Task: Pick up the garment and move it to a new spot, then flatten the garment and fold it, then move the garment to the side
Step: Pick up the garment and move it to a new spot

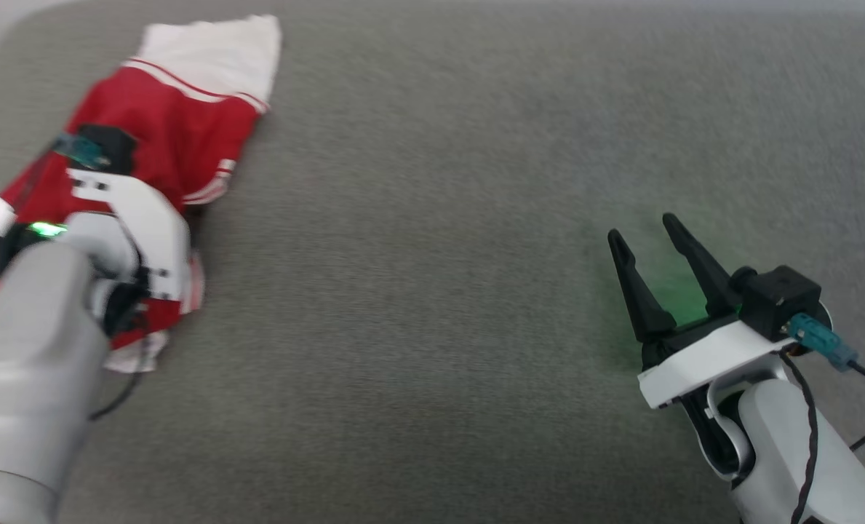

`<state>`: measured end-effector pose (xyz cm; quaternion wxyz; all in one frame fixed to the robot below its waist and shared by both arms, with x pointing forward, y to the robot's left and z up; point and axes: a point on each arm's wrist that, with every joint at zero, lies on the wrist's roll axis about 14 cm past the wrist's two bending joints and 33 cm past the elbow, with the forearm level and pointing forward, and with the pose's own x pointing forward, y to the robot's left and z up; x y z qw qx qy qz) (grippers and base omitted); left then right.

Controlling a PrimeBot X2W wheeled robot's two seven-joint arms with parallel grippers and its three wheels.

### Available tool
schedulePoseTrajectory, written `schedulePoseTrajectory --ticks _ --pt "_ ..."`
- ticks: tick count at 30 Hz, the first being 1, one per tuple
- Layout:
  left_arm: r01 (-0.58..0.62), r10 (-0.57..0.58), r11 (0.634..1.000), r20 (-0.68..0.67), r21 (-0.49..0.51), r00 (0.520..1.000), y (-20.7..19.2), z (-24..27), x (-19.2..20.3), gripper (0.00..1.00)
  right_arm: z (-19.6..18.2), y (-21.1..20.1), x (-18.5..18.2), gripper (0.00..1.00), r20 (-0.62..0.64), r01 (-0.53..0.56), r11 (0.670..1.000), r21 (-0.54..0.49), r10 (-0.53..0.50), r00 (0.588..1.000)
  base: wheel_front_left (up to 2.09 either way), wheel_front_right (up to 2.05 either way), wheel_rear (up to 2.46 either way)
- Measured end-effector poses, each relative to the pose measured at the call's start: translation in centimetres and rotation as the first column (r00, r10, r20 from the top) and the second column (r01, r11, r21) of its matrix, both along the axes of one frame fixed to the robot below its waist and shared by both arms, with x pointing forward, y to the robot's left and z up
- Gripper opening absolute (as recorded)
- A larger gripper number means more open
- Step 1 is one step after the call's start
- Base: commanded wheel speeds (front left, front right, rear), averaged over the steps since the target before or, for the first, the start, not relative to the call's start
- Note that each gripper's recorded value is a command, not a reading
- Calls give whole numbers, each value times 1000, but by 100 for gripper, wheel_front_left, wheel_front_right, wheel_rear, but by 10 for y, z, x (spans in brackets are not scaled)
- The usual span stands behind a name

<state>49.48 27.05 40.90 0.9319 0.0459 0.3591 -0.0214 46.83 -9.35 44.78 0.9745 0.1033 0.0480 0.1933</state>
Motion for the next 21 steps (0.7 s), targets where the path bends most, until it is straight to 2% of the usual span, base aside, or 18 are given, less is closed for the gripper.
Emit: schedulePoseTrajectory --ticks 6,10,15,16,17,19,20,21 --pt "-24 30 999 -205 32 978 15 -39 6 100 -17 -22 5 100 -34 55 998 -11 -56 998 0 0 0" --pt "0 20 997 -268 75 963 20 -54 18 100 -29 -33 8 100 -59 84 996 -19 -85 995 0 0 0" --pt "-9 27 998 -318 59 948 17 -74 28 100 -42 -37 7 100 -88 101 995 -17 -102 991 0 0 0" --pt "-8 28 998 -322 62 946 18 -75 30 79 -44 -38 6 100 -92 106 994 -19 -107 990 0 0 0" --pt "-4 25 998 -326 63 945 18 -77 31 47 -45 -40 6 100 -94 110 994 -21 -111 989 0 0 0" --pt "-16 33 998 -309 58 950 19 -75 32 18 -43 -41 6 100 -91 113 993 -20 -114 989 0 0 0" --pt "-25 39 998 -295 50 955 18 -74 32 0 -41 -40 6 100 -86 113 993 -17 -114 990 0 0 0" --pt "-30 42 998 -277 48 960 18 -71 33 0 -38 -39 6 100 -81 112 994 -15 -113 990 0 0 0"
